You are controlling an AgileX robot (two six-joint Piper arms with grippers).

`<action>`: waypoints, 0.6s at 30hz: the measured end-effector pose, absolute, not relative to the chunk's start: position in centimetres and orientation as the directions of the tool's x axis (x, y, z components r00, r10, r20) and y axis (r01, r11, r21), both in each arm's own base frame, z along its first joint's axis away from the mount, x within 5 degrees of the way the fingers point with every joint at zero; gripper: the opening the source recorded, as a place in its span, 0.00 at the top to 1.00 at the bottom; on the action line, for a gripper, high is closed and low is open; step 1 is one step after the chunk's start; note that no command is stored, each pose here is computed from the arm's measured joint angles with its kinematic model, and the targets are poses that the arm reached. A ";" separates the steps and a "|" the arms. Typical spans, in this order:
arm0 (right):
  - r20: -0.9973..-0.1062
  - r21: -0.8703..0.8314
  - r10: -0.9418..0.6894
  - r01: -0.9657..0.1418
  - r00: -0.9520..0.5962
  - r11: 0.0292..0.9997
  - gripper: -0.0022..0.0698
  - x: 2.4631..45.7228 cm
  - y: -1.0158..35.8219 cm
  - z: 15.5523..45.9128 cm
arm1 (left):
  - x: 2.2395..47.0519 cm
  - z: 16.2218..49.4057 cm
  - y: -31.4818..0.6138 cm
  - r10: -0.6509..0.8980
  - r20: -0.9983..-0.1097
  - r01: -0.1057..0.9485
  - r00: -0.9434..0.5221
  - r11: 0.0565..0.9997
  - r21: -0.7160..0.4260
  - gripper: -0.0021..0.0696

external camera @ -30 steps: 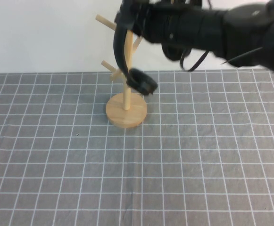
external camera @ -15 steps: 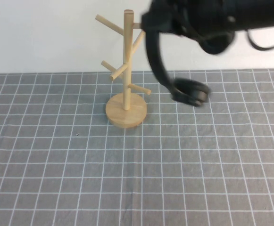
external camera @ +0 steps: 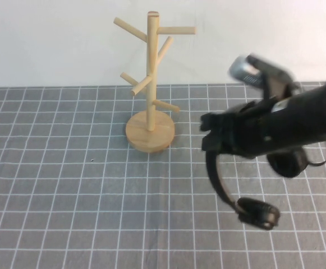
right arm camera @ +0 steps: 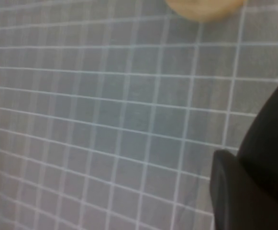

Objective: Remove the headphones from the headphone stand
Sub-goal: Place the headphones on the table

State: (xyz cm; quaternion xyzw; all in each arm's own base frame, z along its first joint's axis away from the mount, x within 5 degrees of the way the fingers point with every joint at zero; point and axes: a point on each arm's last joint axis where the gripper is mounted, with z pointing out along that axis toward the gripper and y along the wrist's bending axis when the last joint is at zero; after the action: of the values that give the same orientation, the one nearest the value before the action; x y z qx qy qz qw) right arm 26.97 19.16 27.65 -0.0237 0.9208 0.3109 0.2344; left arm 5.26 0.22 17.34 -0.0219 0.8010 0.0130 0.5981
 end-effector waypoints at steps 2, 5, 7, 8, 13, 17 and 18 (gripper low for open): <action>-0.413 0.553 0.097 -0.165 -0.905 0.816 0.89 28.2 19.9 25.9 | 5.3 17.3 0.2 -0.020 -0.959 -0.051 -0.284 0.999 -0.005 0.98; -0.351 0.538 0.100 -0.114 -0.931 0.835 0.89 30.4 21.2 22.5 | 5.3 17.3 0.2 -0.020 -0.959 -0.051 -0.284 0.999 -0.005 0.98; -0.295 0.540 0.108 -0.073 -0.949 0.838 0.89 31.6 22.1 20.1 | 5.3 17.3 0.2 -0.020 -0.959 -0.051 -0.284 0.999 -0.005 0.98; -0.270 0.544 0.110 -0.057 -0.957 0.837 0.89 32.0 22.4 19.3 | 5.3 17.3 0.2 -0.020 -0.959 -0.051 -0.284 0.999 -0.005 0.98; -0.184 0.560 0.085 -0.033 -0.979 0.828 0.89 34.2 24.4 16.7 | 5.3 17.3 0.2 -0.020 -0.959 -0.051 -0.284 0.999 -0.005 0.98; -0.163 0.559 0.074 -0.030 -0.984 0.828 0.87 35.1 25.1 15.7 | 5.3 17.3 0.2 -0.020 -0.959 -0.051 -0.284 0.999 -0.005 0.98; -0.164 0.558 0.073 -0.032 -0.984 0.829 0.86 35.2 25.1 15.6 | 5.3 17.3 0.2 -0.020 -0.959 -0.051 -0.284 0.999 -0.005 0.98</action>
State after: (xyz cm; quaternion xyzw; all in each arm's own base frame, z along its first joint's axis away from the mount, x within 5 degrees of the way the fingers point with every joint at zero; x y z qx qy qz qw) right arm 35.22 25.13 15.58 0.0108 0.9521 0.2921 0.0895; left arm 5.26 0.22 17.34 -0.0219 0.8010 0.0130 0.5981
